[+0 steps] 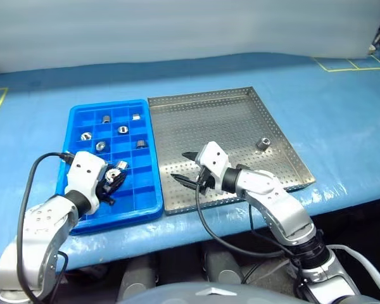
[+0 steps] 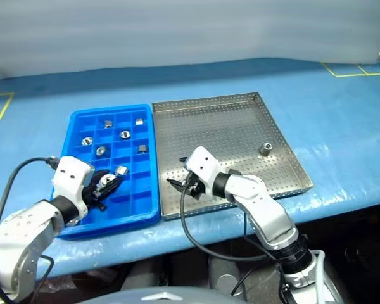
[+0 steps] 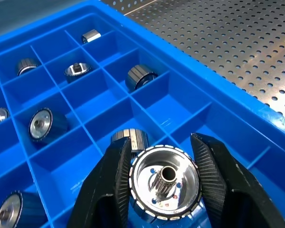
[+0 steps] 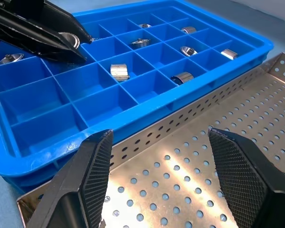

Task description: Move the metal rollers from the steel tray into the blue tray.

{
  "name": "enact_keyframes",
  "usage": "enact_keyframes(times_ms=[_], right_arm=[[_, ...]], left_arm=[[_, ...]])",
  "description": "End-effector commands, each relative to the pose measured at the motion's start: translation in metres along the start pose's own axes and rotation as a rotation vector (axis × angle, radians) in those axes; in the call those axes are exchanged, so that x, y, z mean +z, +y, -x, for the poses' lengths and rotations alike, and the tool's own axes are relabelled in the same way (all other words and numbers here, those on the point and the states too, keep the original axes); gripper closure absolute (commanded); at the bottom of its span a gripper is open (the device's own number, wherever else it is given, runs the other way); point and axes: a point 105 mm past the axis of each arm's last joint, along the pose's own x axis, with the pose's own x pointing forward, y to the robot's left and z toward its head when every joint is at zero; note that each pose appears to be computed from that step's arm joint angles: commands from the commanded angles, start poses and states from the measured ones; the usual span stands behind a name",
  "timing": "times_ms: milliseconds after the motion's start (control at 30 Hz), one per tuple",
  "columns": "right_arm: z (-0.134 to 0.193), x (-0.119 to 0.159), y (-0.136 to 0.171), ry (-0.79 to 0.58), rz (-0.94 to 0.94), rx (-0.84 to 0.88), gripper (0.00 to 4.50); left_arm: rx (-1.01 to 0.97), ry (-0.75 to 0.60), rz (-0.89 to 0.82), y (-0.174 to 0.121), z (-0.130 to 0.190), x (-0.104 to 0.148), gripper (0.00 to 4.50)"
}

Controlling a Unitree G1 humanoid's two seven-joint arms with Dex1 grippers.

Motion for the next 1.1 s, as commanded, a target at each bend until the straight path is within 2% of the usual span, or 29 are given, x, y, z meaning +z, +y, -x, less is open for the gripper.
enact_keyframes(times_ms=[33, 433, 500, 633, 733, 833, 1000, 1100], right_arm=[[0.000, 0.008, 0.000, -0.030, 0.029, -0.006, 1.13], [0.001, 0.006, -0.001, -0.022, 0.034, -0.042, 1.13], [0.003, 0.004, -0.007, -0.018, 0.034, -0.080, 1.13], [0.007, 0.002, -0.023, -0.011, 0.019, -0.168, 1.13], [0.009, 0.001, -0.032, -0.003, 0.014, -0.218, 1.13], [0.014, -0.003, -0.051, 0.018, -0.006, -0.325, 1.13], [0.037, -0.026, -0.123, 0.105, -0.108, -0.712, 1.13], [0.041, -0.038, -0.139, 0.155, -0.147, -0.793, 1.13]], left_arm=[[-0.006, -0.019, -0.006, -0.005, 0.004, 0.003, 2.79], [-0.073, 0.049, 0.022, -0.017, -0.006, -0.017, 2.79], [-0.068, 0.053, 0.036, -0.015, -0.004, -0.019, 2.05], [-0.013, 0.058, 0.007, -0.007, -0.004, -0.018, 0.86], [-0.032, 0.029, 0.007, -0.009, -0.005, -0.013, 0.86], [-0.076, -0.058, 0.009, -0.015, -0.006, 0.002, 0.86], [-0.207, -0.234, 0.026, -0.039, -0.016, 0.034, 0.86], [-0.241, -0.262, 0.029, -0.046, -0.025, 0.041, 0.86]])
